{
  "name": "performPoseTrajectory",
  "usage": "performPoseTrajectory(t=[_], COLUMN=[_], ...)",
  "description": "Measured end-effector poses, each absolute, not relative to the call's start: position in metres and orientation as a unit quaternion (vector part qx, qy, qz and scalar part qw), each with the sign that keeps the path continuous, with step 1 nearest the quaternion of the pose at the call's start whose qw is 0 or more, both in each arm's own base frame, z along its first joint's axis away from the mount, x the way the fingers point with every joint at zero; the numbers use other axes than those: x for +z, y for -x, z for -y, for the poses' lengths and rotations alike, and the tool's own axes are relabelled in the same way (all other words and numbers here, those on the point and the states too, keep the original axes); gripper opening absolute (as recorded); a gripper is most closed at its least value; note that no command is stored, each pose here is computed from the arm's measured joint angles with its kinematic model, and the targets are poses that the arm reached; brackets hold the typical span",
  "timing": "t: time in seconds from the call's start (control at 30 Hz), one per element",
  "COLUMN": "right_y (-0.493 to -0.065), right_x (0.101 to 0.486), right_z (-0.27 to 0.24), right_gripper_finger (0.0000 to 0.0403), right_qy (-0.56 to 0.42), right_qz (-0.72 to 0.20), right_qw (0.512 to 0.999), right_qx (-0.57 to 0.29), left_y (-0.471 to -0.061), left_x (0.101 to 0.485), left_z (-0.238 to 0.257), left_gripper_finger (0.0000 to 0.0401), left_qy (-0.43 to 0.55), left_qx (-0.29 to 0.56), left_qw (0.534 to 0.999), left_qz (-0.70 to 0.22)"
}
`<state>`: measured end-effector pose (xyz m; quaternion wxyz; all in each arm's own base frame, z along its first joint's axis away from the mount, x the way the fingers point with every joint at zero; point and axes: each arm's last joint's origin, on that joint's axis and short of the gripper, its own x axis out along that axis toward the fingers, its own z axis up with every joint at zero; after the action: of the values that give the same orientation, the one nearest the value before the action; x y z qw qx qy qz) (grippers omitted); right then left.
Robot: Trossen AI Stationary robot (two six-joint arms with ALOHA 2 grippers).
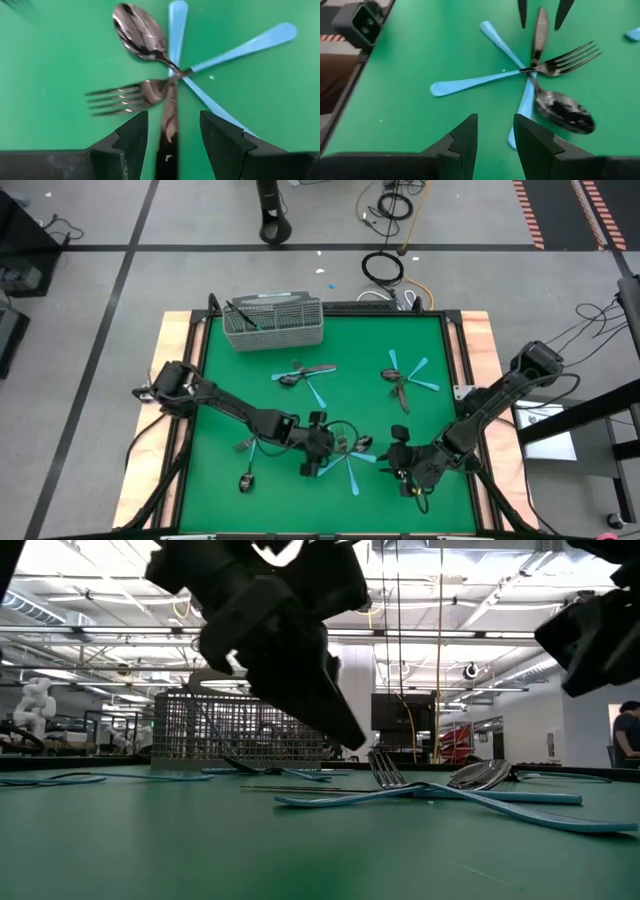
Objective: Sort silverware
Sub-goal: Put the table knife into the silverware rack
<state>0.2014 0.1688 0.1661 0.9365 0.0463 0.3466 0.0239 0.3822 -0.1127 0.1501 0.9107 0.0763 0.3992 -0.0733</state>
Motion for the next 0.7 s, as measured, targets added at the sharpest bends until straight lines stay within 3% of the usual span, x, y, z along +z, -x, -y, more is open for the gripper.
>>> performPoseTrajectory(t=[0.23,0.5,0.7], right_y=[-0.202,-0.202,-0.203], right_x=[0.165,0.165,0.165], right_z=[-0.168,-0.168,-0.168], right_gripper_finger=[0.0118,0.0118,0.0118], right_qy=[-0.034,-0.02,-0.018], right_qz=[-0.336,-0.336,-0.335], right_qw=[0.941,0.942,0.942], right_qx=[0.007,0.012,0.011], left_y=[-0.387,-0.391,-0.394], left_x=[0.151,0.118,0.115], left_z=[0.102,0.112,0.113], left_gripper_finger=[0.0181,0.0158,0.0155], left_qy=[-0.035,-0.038,-0.036], left_qx=[-0.079,-0.088,-0.089], left_qw=[0.915,0.905,0.911], left_qz=[-0.395,-0.415,-0.402])
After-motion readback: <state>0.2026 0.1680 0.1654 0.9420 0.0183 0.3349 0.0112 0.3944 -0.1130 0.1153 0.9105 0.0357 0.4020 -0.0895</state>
